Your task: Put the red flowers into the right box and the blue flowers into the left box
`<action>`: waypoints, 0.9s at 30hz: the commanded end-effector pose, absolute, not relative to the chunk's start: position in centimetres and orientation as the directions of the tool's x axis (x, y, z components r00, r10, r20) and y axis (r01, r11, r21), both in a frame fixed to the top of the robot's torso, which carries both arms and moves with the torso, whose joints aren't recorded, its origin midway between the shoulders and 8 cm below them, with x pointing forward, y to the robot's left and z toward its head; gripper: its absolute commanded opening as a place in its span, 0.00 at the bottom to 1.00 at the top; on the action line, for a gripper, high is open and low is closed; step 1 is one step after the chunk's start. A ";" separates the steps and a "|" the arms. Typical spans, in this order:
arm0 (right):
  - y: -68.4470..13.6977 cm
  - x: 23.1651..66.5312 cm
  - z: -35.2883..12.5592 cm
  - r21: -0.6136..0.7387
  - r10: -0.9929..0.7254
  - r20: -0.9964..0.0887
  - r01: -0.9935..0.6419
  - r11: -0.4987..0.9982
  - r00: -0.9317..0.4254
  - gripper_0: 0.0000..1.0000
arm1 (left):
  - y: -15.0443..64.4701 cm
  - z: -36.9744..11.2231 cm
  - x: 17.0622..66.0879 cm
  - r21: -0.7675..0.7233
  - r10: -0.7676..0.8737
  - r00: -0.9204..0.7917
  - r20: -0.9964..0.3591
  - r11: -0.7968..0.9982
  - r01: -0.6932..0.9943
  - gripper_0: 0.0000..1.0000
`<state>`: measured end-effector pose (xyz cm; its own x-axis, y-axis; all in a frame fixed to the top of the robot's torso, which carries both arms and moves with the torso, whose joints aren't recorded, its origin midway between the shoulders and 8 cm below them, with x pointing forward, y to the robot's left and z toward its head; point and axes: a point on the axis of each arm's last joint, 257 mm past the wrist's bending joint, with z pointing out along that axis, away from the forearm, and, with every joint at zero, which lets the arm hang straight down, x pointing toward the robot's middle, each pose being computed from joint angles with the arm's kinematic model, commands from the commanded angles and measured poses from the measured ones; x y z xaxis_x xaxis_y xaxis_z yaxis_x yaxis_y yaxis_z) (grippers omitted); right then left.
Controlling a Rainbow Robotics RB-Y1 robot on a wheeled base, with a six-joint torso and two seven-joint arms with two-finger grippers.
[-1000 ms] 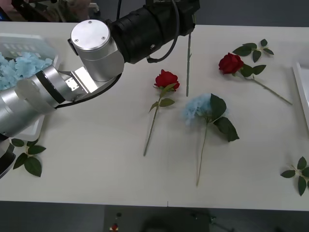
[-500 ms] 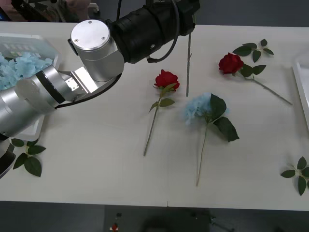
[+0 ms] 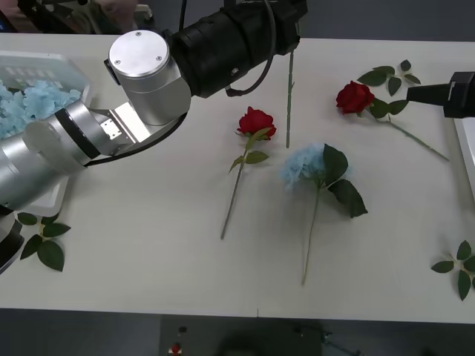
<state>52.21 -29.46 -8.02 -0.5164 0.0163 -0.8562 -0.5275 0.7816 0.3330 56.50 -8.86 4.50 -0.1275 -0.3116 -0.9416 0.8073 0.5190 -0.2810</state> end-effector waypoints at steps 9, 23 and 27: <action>-16.8 49.5 -8.1 0.401 0.163 -0.906 -0.674 0.620 -0.390 0.75 | -9.2 6.9 55.7 -0.197 -0.288 -0.045 -0.956 0.523 0.829 0.00; -8.0 52.3 -8.7 0.378 0.233 -0.926 -0.693 0.613 -0.299 0.75 | -9.2 6.9 55.7 -0.197 -0.288 -0.045 -0.956 0.523 0.829 0.00; -5.7 52.7 -8.7 0.385 0.243 -0.923 -0.701 0.601 -0.298 0.75 | -9.2 6.9 55.7 -0.197 -0.288 -0.045 -0.956 0.523 0.829 0.00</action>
